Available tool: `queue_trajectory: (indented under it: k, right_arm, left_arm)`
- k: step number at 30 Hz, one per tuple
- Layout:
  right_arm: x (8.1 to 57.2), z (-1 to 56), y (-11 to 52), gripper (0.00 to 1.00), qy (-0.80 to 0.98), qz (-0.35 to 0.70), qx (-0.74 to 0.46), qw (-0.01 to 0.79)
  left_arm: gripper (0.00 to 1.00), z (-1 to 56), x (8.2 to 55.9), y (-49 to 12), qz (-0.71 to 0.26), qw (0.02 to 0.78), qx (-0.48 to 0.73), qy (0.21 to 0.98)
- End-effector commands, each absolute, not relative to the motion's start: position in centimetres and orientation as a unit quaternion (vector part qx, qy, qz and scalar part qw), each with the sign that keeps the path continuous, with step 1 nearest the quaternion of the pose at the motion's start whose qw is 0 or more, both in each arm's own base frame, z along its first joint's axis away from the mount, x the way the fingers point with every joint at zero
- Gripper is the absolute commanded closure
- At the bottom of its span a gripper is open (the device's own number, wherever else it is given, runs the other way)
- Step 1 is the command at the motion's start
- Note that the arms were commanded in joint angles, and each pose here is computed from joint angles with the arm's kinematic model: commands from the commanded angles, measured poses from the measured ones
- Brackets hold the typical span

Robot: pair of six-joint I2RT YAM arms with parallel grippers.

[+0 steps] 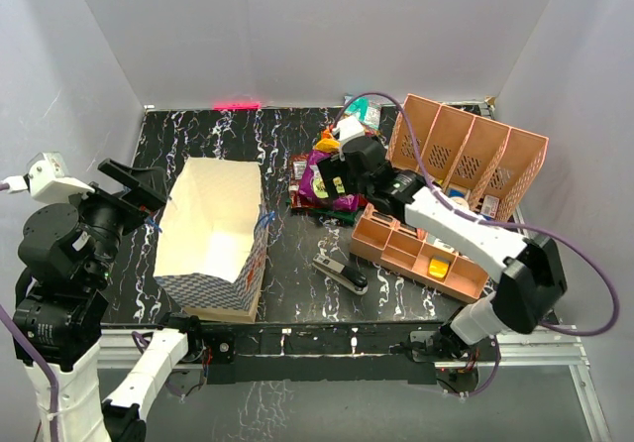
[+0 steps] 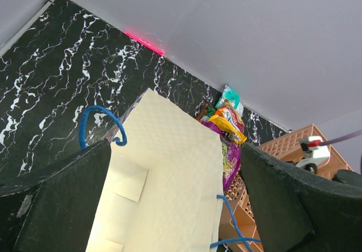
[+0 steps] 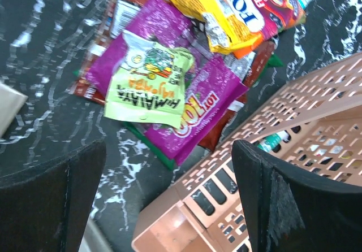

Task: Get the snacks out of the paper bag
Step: Place the snack at the center of the board.

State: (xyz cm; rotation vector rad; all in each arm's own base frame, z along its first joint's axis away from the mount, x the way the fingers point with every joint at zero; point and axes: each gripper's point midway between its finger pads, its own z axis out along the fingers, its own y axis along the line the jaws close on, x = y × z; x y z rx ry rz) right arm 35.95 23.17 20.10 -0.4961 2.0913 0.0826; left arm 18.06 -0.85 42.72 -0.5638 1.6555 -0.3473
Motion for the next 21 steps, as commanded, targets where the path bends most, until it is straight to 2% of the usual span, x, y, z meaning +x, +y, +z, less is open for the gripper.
queue_trajectory:
  k: [1,6,9,14,18,21]
  right_arm:
    - [33.7,22.6,24.5,0.02,0.837,0.128,-0.192,0.496]
    - [31.9,23.6,24.8,0.02,0.835,0.176,-0.173,0.492]
    - [31.1,26.3,24.7,0.02,0.822,0.196,-0.172,0.507]
    - [29.6,34.8,22.6,0.02,0.775,0.21,-0.158,0.574]
    - [26.6,43.3,19.9,0.02,0.712,0.233,-0.154,0.644]
    - [24.9,47.6,17.6,0.02,0.687,0.234,-0.13,0.675]
  left_arm:
    - [0.03,42.9,18.2,-1.7,-0.169,0.632,-0.227,0.722]
    - [0.02,43.4,18.5,-2.5,-0.182,0.637,-0.199,0.722]
    - [0.02,45.2,18.2,-3.4,-0.186,0.659,-0.145,0.715]
    - [0.02,48.7,17.2,-3.2,-0.154,0.705,-0.07,0.688]
    - [0.02,51.2,16.5,-2.9,-0.129,0.733,-0.026,0.667]
    - [0.02,53.4,15.8,-2.9,-0.126,0.753,0.001,0.646]
